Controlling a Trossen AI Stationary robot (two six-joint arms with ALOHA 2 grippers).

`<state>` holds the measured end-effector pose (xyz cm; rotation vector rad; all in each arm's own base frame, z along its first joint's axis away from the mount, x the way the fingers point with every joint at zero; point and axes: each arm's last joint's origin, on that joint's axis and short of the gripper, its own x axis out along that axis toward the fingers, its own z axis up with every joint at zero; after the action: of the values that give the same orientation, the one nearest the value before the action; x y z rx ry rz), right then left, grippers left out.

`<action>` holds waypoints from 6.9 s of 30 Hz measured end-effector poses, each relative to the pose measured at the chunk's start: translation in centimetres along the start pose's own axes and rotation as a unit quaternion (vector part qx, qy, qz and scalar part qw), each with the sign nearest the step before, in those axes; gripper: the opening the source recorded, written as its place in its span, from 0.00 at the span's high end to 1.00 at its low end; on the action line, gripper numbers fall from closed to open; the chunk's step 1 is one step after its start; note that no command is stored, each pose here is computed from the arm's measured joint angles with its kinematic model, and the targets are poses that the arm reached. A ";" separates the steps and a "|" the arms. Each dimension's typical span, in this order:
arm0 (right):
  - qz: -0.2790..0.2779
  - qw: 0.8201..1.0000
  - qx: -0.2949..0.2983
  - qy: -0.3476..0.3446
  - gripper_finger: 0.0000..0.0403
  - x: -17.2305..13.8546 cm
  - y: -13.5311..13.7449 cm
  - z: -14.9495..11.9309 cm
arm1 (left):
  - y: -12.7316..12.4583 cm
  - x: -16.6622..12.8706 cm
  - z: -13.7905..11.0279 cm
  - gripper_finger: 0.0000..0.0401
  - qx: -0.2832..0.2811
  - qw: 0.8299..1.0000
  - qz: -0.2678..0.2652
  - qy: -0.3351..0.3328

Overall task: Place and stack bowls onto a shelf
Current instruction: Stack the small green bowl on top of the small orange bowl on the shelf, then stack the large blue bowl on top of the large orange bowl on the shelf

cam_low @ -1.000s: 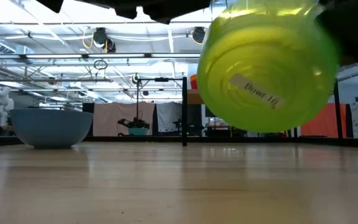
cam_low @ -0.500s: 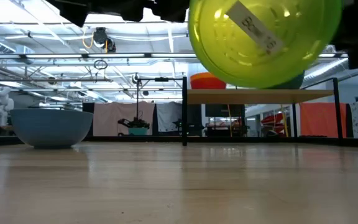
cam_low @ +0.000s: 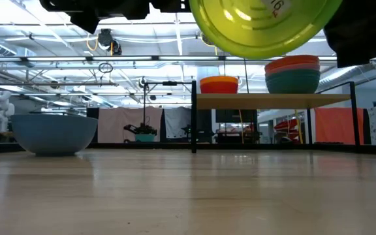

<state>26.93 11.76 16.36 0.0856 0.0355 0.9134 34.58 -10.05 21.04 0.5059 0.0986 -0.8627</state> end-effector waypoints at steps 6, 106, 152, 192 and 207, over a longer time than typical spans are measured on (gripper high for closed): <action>0.030 1.000 -0.005 -0.006 1.00 0.2 -0.4 0.6 | 0.1 0.0 0.1 0.71 0.021 1.000 0.003 -0.004; -0.402 0.915 -0.019 0.034 0.49 1.0 6.5 0.8 | 10.3 -7.8 6.5 0.98 -0.067 0.955 0.199 0.212; -0.404 0.915 -0.002 0.005 0.49 1.7 6.2 -0.3 | 25.7 -20.0 -4.6 0.98 -0.185 0.885 0.337 0.263; -0.404 0.915 -0.001 0.006 0.49 1.7 6.2 -0.3 | 23.6 -19.3 -1.7 0.61 -0.270 0.833 0.365 0.315; -0.405 0.914 0.015 0.011 0.49 1.6 6.2 -0.5 | 15.9 -14.6 0.6 0.61 -0.309 0.838 0.258 0.368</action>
<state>23.02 16.84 16.40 0.0802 0.0975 0.0802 36.84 8.57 31.81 0.1999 0.8849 -0.0339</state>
